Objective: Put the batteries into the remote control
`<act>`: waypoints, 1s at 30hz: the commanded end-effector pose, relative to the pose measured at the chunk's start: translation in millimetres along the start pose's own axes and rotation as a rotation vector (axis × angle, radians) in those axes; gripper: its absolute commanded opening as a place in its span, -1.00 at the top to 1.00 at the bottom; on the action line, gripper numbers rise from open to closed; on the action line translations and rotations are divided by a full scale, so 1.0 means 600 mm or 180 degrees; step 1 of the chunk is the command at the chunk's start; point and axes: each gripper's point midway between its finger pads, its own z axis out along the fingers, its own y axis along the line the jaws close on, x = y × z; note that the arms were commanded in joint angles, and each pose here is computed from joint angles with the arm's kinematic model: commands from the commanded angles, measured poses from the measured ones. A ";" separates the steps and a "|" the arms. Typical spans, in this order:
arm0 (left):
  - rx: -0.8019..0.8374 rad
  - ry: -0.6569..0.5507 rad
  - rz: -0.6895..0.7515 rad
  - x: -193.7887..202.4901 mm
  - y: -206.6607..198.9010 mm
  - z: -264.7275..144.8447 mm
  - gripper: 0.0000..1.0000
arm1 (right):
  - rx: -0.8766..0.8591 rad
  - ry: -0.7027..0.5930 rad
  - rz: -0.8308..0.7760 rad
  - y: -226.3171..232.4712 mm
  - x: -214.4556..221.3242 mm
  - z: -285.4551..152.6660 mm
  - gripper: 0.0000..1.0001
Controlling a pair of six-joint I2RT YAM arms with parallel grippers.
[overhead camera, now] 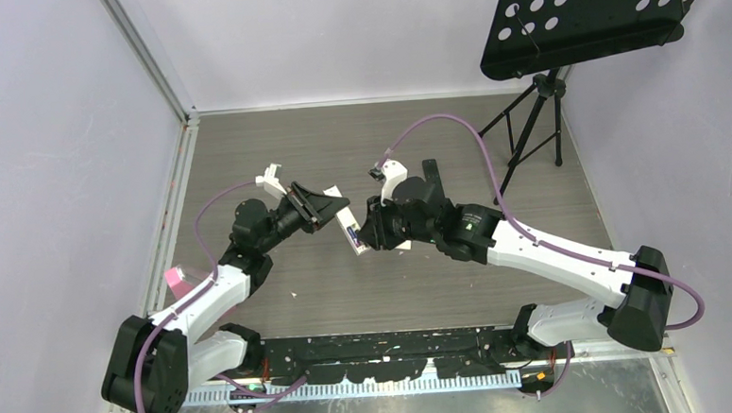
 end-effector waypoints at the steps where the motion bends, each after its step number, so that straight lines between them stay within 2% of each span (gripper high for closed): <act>1: 0.0279 -0.0091 0.0082 -0.014 -0.041 0.000 1.00 | -0.0090 -0.0081 -0.0017 0.019 -0.021 -0.005 0.47; 6: 0.0268 -0.0085 0.0056 -0.013 -0.038 0.000 1.00 | -0.0126 -0.0160 0.0026 0.025 -0.032 -0.013 0.33; 12: 0.0316 -0.0172 -0.0130 -0.020 -0.047 -0.002 1.00 | -0.0055 -0.0566 0.0342 0.023 -0.074 -0.042 -0.31; 15: 0.0334 -0.0257 -0.0301 -0.027 -0.051 -0.005 1.00 | -0.0207 -0.0865 0.0568 0.033 -0.098 -0.063 -0.51; 23: 0.0520 -0.0551 -0.0751 -0.049 -0.079 -0.029 1.00 | -0.0496 -0.1687 0.1376 0.024 -0.142 -0.111 -0.68; 30: 0.0523 -0.0842 -0.1305 -0.074 -0.087 -0.049 1.00 | -0.0898 -0.1707 0.1774 0.043 -0.133 -0.110 -0.64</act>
